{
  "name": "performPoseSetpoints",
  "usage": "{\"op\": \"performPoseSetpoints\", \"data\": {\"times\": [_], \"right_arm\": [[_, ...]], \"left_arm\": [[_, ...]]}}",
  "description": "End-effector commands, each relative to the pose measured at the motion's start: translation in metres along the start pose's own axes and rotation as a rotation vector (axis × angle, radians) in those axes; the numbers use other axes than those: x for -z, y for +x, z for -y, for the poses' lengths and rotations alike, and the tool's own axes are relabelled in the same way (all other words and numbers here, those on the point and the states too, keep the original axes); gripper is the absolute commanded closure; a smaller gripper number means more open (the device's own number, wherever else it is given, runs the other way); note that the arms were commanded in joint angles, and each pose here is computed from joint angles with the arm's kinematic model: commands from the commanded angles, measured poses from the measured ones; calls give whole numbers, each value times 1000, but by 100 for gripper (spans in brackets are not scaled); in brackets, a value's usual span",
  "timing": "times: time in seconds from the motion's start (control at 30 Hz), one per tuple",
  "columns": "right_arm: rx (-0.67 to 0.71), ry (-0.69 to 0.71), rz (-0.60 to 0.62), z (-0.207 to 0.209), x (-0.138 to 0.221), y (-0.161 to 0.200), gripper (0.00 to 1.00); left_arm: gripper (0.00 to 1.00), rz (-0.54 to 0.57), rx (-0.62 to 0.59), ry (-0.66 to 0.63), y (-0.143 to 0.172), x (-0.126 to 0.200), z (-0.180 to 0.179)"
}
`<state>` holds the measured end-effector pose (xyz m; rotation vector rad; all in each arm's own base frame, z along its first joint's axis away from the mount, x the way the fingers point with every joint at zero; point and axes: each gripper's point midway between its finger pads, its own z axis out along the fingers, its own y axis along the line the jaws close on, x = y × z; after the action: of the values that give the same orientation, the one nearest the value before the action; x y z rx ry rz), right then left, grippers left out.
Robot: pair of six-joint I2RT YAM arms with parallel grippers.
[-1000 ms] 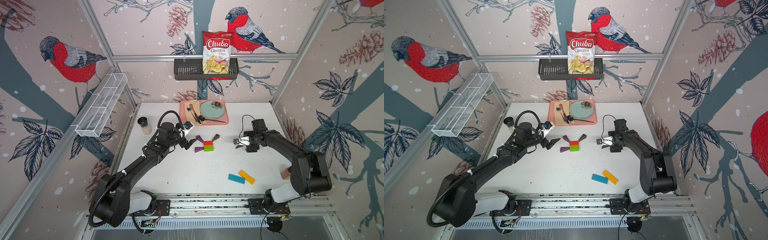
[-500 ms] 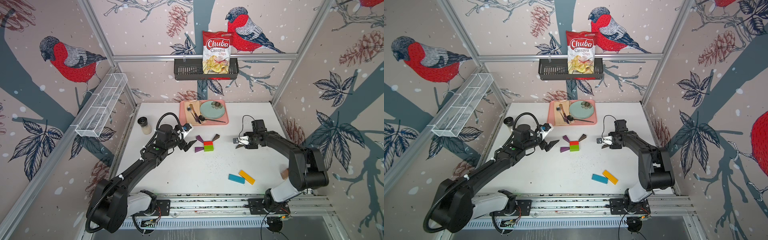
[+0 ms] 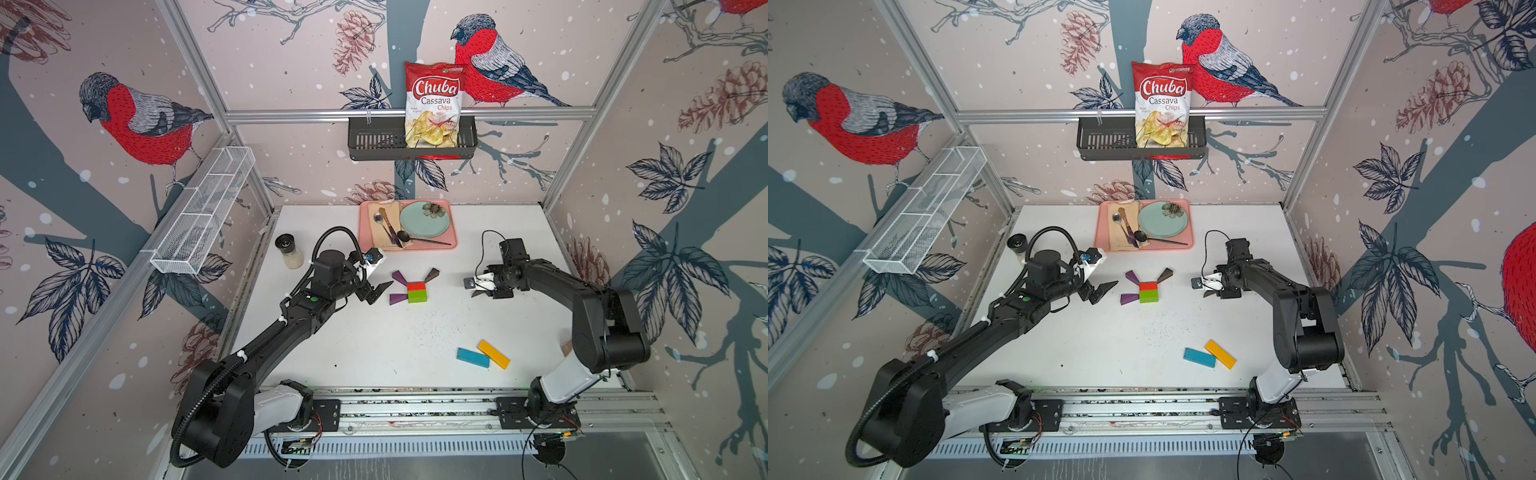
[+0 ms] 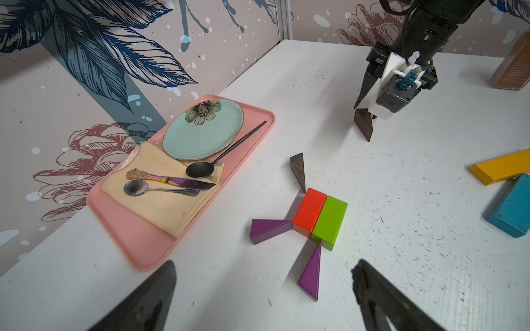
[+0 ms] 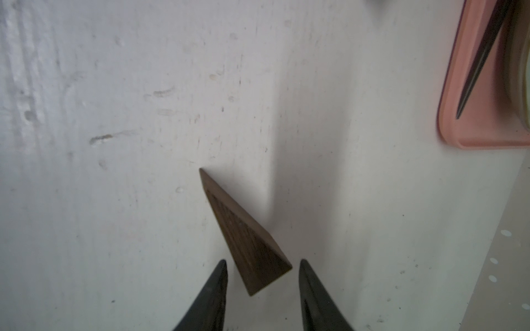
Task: Assemble a small pinwheel with building blocks
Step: Pick up the building block from the center of the board.
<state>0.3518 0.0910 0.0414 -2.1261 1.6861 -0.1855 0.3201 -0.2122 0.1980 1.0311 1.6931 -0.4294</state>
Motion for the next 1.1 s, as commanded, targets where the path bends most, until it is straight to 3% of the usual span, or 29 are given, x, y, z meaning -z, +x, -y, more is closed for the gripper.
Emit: {"op": "performPoseSetpoints", "data": {"times": [0.0,0.53,1.07], "right_arm": [[-7,-37,21,-6,-1,-4,63],[-7,-79,14,-18,-7,-4,72],[-41,-109,80,-9,-6,-28,74]], "left_arm": [[5,3,2,6,-1,0,1],[5,0,-1,3,-1,-4,-2],[5,-3,-5,-3,0,-4,-5]]}}
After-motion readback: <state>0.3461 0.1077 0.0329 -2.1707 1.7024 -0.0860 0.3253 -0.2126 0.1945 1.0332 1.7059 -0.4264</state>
